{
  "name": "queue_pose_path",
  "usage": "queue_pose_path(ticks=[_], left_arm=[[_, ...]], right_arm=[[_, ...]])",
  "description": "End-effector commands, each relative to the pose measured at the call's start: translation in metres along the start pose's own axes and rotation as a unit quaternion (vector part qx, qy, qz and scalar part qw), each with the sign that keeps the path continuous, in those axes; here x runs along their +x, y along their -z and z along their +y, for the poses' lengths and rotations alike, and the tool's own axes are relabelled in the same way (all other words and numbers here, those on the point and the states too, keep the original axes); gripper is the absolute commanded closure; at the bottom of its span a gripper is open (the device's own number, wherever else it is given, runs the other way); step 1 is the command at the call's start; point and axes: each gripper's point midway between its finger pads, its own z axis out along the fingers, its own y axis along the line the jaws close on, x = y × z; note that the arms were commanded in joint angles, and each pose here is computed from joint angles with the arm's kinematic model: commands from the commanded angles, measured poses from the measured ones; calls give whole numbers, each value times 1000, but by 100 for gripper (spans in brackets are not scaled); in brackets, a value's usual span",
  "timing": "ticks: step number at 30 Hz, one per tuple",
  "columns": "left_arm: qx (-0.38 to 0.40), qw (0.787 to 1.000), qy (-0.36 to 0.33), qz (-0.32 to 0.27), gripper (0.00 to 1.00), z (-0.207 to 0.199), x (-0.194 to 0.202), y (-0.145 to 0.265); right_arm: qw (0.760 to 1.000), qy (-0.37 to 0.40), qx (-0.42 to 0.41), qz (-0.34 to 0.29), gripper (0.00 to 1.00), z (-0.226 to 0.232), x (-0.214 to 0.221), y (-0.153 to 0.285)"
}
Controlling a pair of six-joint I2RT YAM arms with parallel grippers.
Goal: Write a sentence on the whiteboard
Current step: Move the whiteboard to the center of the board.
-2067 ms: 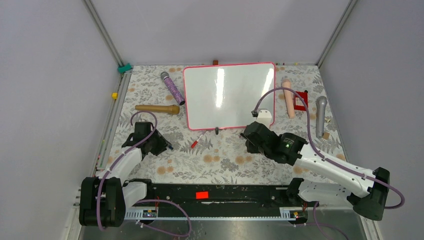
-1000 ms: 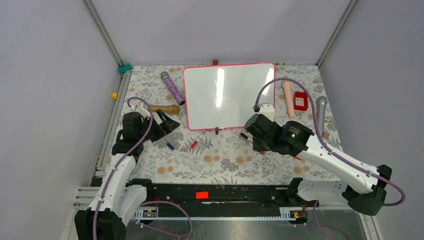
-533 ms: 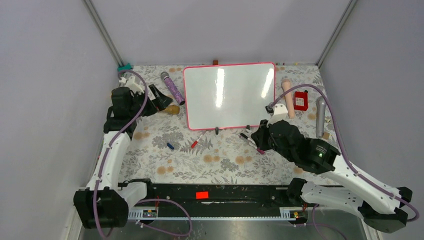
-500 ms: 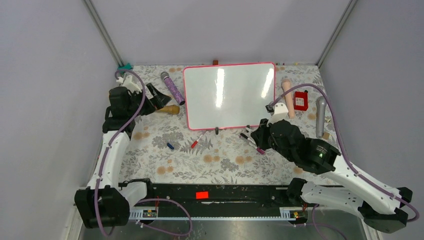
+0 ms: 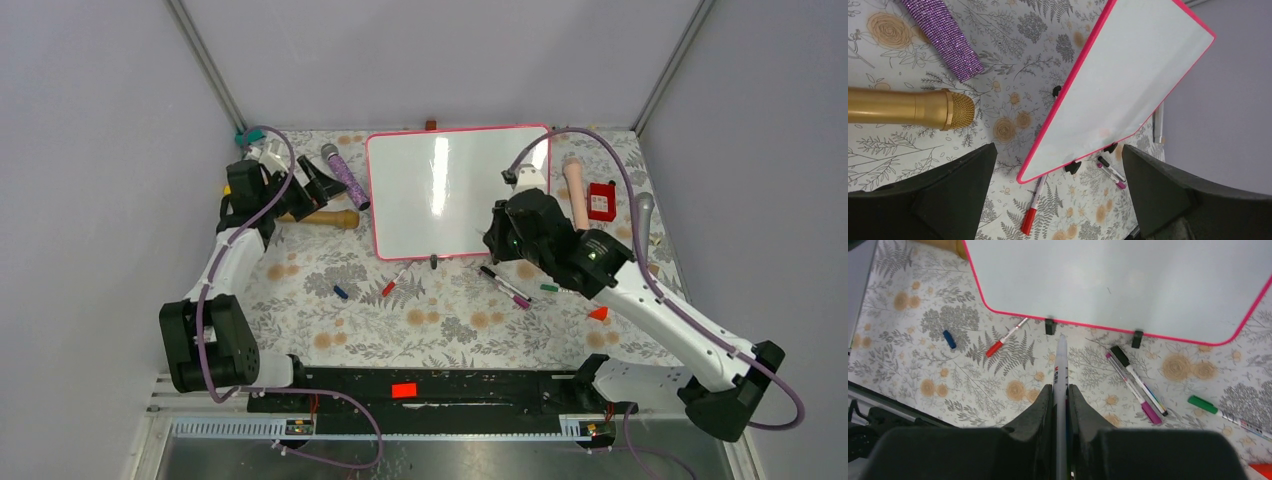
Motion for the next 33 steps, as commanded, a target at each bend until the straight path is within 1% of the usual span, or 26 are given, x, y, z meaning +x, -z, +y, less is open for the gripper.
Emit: queue_pose_path(ticks=[1,2,3,5,6,8,12,15,16,20,23,26,30,33], left_arm=[[26,997,-75,-16,1,-20,-9,2],[35,996,-80,-9,1,-22,-5,0],[61,994,-87,2,1,-30,-1,0],[150,982,-111,17,1,-63,5,1],[170,978,-118,24,1,-72,8,0],[157,979,-121,34,1,-69,10,-4],[94,987,-120,47,1,-49,11,-7],[59,987,-145,26,1,-45,6,-4],[58,986,-153,21,1,-47,6,-3],[84,983,-161,39,1,-55,13,-4],[90,980,-174,39,1,-59,16,-5],[130,970,-197,62,1,-69,25,-4],[147,964,-202,92,1,-72,40,-10],[161,961,-192,115,1,-69,53,-17]], right_arm=[[1000,0,-22,13,100,23,-23,0],[1000,4,-6,26,100,21,-24,-1],[999,4,8,32,100,20,-27,-2],[999,8,21,41,100,19,-28,-6],[999,8,21,38,100,19,-30,-6],[1000,4,17,23,100,20,-35,-6],[1000,-11,-2,-10,100,23,-42,-3],[1000,-21,-7,-19,100,21,-38,0],[1000,-23,-6,-19,100,20,-37,0],[1000,-16,4,-24,100,9,-30,6],[999,-7,17,-37,100,-2,-30,12],[999,-2,22,-42,100,-9,-29,19],[999,4,25,-37,100,-14,-23,24],[999,16,26,-29,100,-15,-22,28]])
